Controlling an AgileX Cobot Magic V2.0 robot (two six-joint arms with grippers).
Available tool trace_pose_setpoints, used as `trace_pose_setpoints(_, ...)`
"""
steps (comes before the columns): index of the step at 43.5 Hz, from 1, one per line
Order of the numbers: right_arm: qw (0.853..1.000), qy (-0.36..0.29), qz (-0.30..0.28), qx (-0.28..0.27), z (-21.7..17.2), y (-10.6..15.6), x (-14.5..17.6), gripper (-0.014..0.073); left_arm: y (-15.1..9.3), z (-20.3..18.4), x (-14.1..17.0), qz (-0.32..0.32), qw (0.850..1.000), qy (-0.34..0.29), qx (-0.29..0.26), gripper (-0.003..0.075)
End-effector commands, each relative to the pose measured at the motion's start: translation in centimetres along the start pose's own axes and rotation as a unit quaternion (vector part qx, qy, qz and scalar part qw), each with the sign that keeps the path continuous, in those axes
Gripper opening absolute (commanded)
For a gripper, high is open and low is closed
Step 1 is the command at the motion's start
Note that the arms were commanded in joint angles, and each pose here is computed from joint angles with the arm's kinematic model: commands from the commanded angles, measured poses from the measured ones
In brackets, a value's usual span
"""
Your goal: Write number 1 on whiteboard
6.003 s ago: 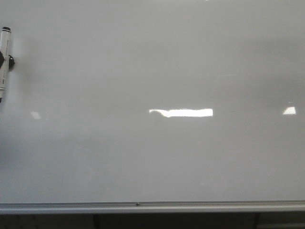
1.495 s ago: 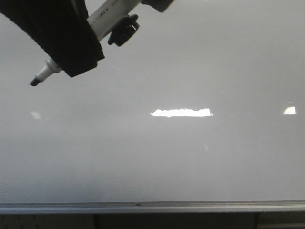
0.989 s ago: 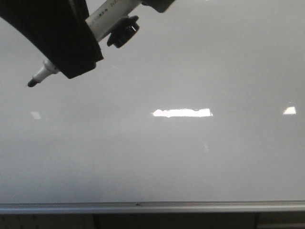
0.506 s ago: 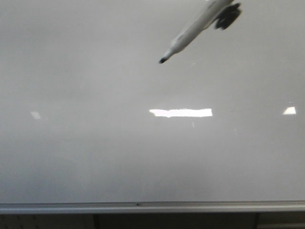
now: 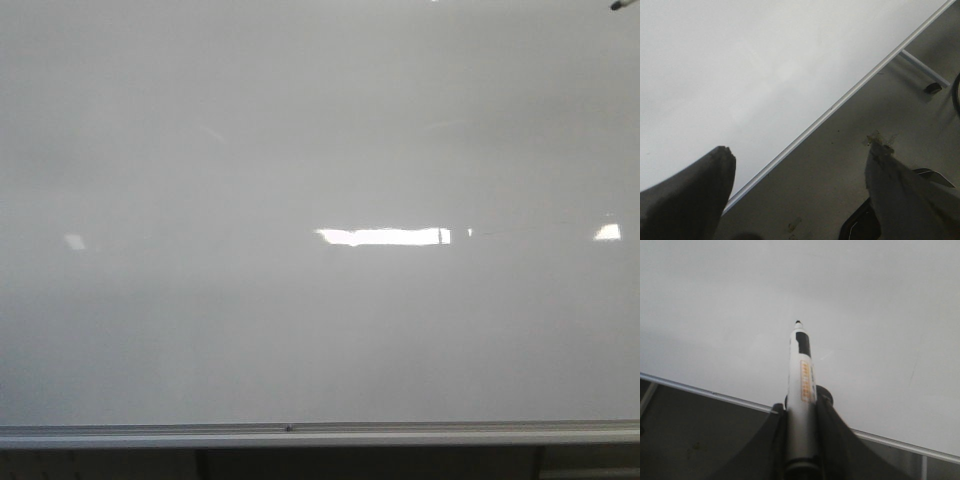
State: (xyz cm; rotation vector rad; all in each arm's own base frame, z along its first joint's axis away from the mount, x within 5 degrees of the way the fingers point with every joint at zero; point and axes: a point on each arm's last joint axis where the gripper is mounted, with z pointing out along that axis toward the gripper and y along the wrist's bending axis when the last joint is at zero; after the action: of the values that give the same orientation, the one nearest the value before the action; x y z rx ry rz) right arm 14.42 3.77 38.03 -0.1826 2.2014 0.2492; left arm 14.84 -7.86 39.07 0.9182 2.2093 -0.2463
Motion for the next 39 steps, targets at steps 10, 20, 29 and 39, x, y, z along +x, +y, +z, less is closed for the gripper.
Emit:
trace_pose_setpoints(10, 0.989, -0.135, 0.051, 0.042, 2.4, -2.1, 0.0, -0.0029, 0.2, -0.7, -1.0, -0.01, 0.999, -0.048, -0.011, 0.0525)
trace_pose_setpoints(20, 0.983, -0.164, 0.058, 0.059, 5.1, -3.2, -1.4, -0.0029, 0.2, -0.7, -1.0, -0.01, 0.999, -0.048, -0.011, 0.0525)
trace_pose_setpoints(29, 0.977, -0.199, 0.028, 0.069, 7.4, -3.7, -2.6, -0.0029, 0.2, -0.7, -1.0, -0.01, 0.999, -0.048, -0.011, 0.0525)
trace_pose_setpoints(39, 0.972, -0.221, 0.028, 0.073, 9.2, -4.2, -3.2, -0.0029, 0.2, -0.7, -1.0, -0.01, 0.999, -0.048, -0.011, 0.0525)
